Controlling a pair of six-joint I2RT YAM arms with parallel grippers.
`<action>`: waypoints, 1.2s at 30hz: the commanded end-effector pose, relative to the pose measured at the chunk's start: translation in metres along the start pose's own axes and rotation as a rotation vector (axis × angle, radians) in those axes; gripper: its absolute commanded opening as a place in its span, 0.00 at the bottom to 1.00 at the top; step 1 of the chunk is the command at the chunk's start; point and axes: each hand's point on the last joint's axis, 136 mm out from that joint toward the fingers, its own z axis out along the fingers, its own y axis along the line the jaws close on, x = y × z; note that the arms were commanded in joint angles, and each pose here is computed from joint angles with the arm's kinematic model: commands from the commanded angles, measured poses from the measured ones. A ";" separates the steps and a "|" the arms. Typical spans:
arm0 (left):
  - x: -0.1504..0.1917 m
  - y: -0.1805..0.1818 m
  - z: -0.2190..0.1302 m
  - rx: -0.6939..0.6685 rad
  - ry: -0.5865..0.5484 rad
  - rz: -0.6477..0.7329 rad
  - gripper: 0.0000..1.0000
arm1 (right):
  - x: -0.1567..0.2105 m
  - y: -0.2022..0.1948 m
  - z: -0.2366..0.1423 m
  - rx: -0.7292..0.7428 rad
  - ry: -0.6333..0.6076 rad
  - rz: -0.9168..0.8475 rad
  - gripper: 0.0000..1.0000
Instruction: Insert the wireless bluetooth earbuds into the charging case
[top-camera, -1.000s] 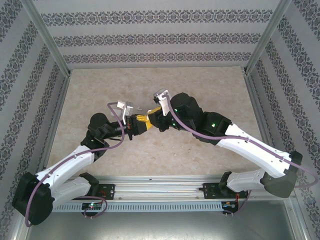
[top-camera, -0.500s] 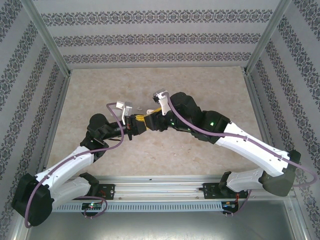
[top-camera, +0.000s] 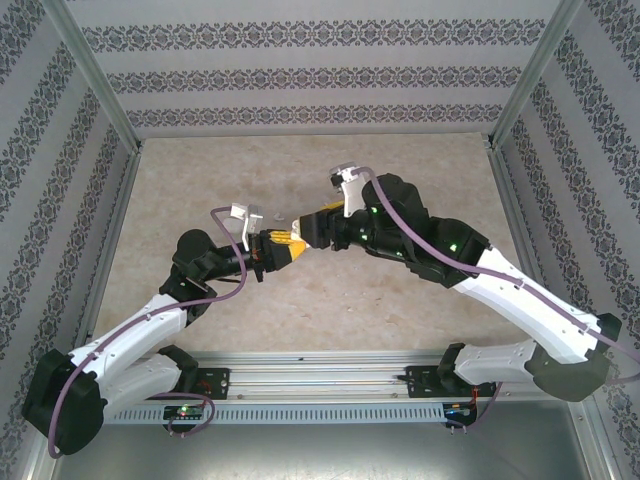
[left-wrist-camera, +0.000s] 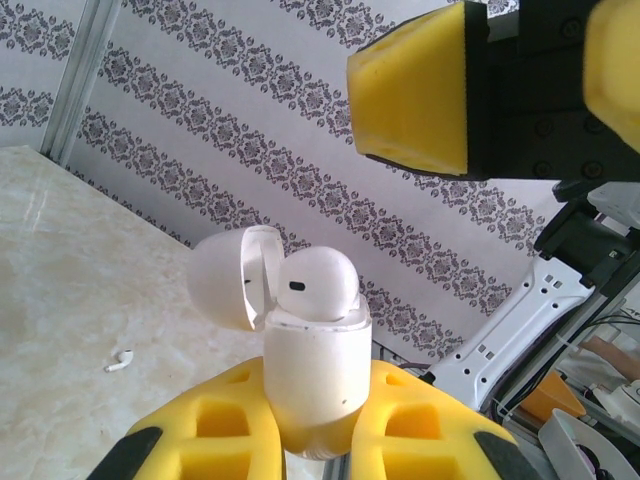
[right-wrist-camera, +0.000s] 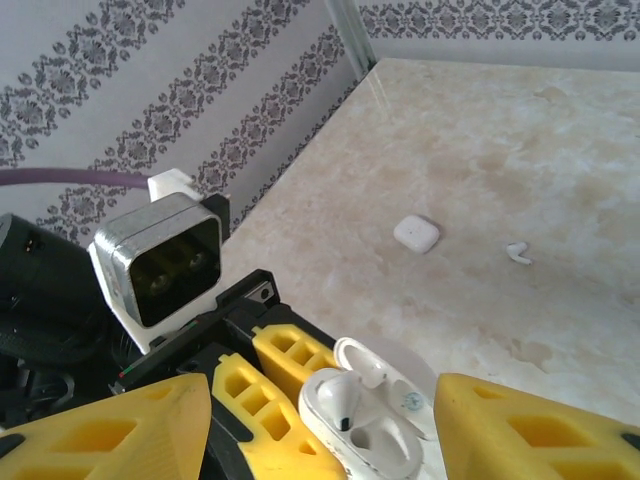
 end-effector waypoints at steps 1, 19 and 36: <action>-0.006 -0.012 -0.002 0.032 -0.033 0.057 0.00 | -0.002 -0.011 -0.011 0.035 -0.001 0.068 0.60; 0.001 0.004 -0.020 -0.139 -0.011 0.383 0.00 | 0.032 -0.001 0.017 -0.066 0.155 0.193 0.37; 0.004 0.012 -0.029 -0.214 -0.006 0.509 0.00 | 0.032 0.021 0.037 -0.101 0.179 0.148 0.31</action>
